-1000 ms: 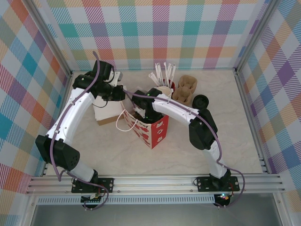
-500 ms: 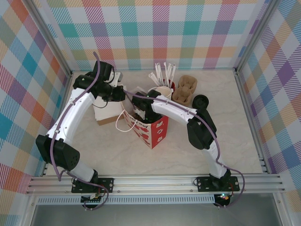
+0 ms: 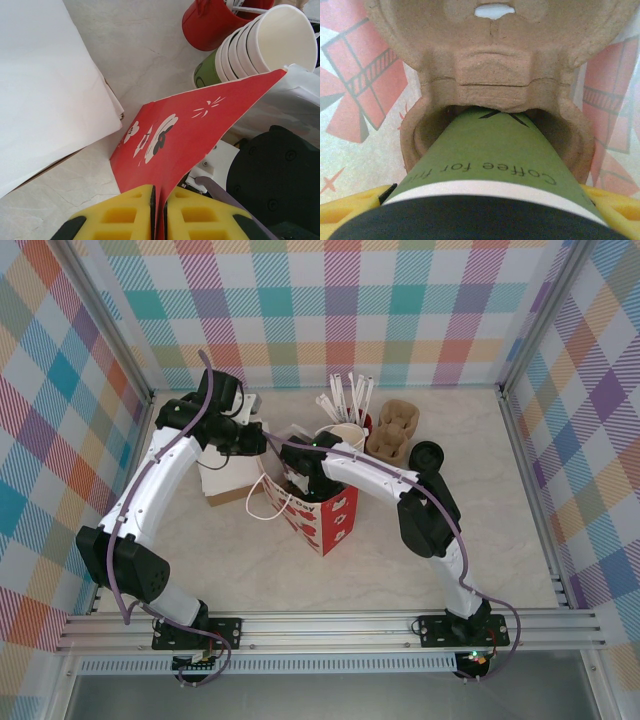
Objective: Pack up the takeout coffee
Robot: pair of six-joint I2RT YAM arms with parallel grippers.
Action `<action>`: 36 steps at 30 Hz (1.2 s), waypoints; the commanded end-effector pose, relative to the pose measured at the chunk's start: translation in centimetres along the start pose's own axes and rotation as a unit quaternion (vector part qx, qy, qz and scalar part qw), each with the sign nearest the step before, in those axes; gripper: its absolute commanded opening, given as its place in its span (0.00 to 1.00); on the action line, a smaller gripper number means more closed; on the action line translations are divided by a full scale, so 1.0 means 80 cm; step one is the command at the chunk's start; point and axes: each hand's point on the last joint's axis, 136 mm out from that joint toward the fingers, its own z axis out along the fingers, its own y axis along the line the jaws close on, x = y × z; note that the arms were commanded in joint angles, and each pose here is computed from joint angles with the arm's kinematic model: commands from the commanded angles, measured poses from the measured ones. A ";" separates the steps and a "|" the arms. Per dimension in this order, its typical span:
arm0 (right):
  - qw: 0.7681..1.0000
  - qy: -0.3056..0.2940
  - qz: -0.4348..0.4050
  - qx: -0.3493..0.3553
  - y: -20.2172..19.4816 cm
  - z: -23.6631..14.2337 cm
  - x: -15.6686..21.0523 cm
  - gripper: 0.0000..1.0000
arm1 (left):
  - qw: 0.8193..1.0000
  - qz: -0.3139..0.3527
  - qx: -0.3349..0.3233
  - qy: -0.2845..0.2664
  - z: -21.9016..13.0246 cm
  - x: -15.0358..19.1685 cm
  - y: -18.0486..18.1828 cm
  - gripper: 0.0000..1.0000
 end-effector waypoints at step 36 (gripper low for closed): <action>0.999 0.022 -0.003 0.029 -0.019 0.044 0.014 0.72 | 1.000 -0.015 0.003 0.003 0.005 0.000 0.003 0.13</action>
